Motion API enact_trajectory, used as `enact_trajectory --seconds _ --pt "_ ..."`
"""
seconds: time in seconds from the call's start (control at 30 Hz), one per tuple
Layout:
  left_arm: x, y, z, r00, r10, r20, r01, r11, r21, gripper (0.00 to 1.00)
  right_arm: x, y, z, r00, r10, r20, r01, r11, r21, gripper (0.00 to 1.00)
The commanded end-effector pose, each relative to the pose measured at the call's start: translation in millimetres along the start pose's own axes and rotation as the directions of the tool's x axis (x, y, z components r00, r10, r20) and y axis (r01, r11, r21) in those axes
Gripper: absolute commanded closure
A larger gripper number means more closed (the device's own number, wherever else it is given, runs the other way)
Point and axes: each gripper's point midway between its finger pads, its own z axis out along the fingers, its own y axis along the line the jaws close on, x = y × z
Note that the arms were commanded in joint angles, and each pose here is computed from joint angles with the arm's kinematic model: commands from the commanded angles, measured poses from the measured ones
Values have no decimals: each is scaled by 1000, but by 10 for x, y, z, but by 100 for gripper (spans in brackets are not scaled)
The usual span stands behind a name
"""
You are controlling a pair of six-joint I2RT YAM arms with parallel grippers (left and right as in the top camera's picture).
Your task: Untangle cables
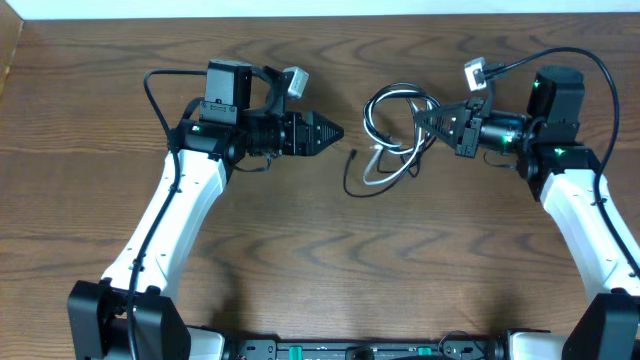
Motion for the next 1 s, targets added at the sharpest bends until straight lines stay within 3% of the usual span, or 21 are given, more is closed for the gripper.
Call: enact_trajectory --seconds 0.0,0.2,0.47,0.63,0.97 --pt "-73 -126 -78 1000 -18 19 17 999 28 31 -1 202 52 999 -32 -17 31 997 -65 99" --pt "-14 -43 -22 998 -61 -10 61 998 16 31 76 183 258 999 -19 -43 19 1000 -3 99" --pt "90 228 147 976 -209 -61 208 978 -32 35 155 248 369 997 -7 -72 6 1000 -11 99" --pt "82 254 183 976 -210 -64 209 978 -25 41 191 244 390 997 4 -82 -5 1000 -3 99" --pt "-181 124 324 987 -159 2 158 986 60 41 219 250 435 996 2 -91 -2 1000 6 99"
